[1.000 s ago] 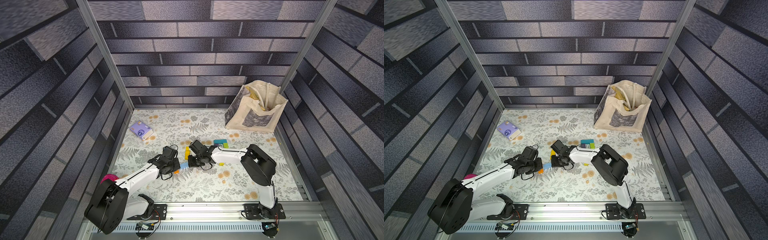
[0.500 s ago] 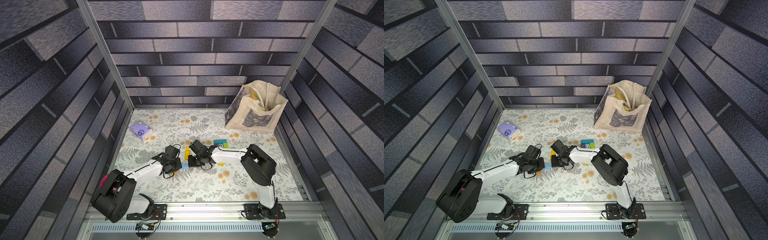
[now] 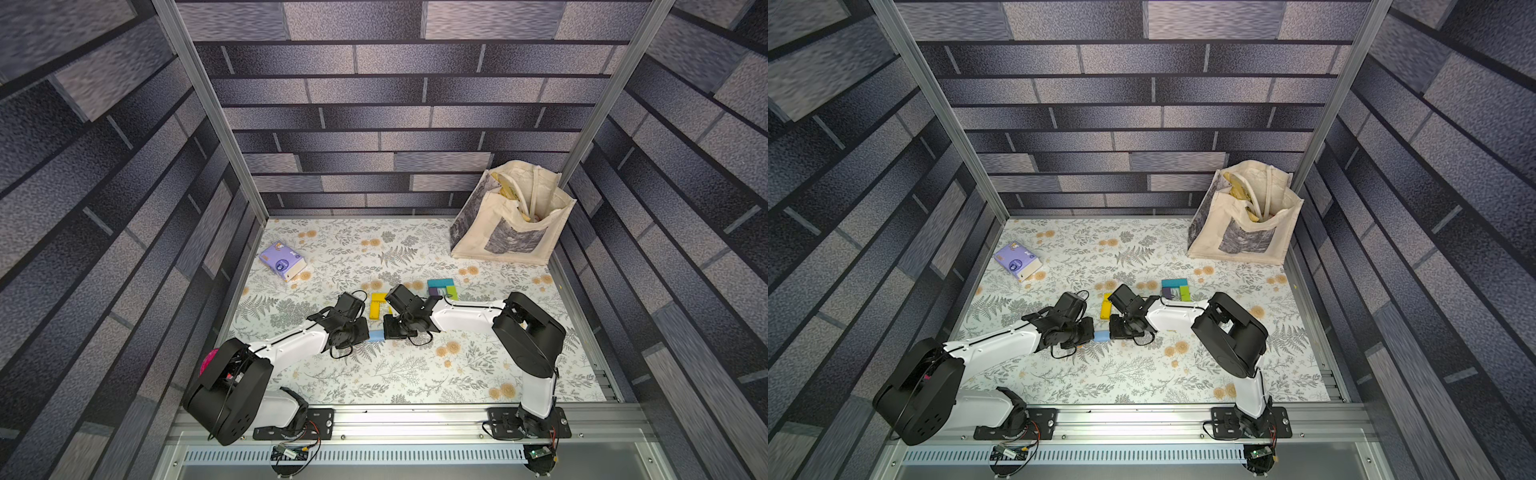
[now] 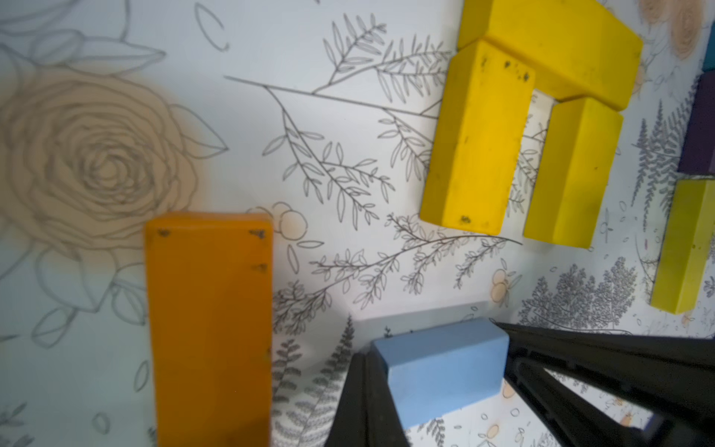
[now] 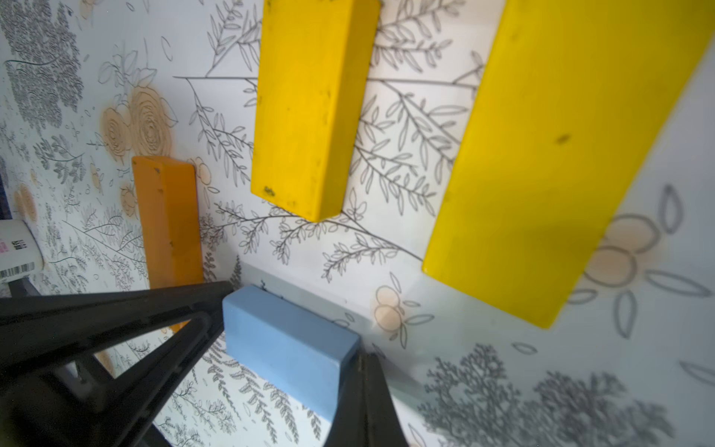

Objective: Assemble the letter p with building blocks
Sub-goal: Assemble the building block at the center of the board.

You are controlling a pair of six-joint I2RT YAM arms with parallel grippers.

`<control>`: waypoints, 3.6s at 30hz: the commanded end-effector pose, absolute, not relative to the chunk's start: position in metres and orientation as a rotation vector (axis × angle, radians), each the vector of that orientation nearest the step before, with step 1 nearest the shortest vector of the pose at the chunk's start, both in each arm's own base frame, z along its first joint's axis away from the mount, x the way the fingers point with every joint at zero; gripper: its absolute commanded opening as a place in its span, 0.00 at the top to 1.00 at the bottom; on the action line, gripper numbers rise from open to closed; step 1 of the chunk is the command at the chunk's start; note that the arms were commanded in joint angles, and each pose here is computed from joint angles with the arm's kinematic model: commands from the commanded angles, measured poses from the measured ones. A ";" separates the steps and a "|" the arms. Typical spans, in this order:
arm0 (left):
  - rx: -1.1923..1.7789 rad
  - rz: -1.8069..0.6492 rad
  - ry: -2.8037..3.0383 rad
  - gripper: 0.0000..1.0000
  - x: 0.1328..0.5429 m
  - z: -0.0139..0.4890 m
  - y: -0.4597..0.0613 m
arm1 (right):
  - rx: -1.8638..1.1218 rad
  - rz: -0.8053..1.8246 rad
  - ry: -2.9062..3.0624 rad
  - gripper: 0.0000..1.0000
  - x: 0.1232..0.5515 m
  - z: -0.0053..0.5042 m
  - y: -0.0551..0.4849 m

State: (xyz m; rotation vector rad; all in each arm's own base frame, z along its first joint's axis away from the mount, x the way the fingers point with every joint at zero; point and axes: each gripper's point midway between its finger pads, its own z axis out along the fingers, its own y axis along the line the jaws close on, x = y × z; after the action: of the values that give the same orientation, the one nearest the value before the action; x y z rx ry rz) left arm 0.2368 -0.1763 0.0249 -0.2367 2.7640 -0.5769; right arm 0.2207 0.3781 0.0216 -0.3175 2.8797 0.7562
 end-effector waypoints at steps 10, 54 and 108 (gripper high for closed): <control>-0.133 -0.657 2.762 1.00 0.247 0.029 -0.217 | -0.198 0.599 2.927 0.95 0.216 0.016 0.340; -0.065 -0.616 2.850 1.00 0.242 0.020 -0.217 | -0.163 0.765 2.949 0.97 0.204 0.016 0.339; -0.116 -0.591 2.899 1.00 0.252 0.005 -0.221 | -0.059 0.770 2.961 0.98 0.243 -0.003 0.338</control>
State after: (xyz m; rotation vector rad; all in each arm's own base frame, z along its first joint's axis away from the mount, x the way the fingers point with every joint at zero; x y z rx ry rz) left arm 0.2677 -0.2199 0.0218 -0.1312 2.8106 -0.5906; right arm 0.2458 0.3371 0.0195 -0.0422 2.9262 0.8077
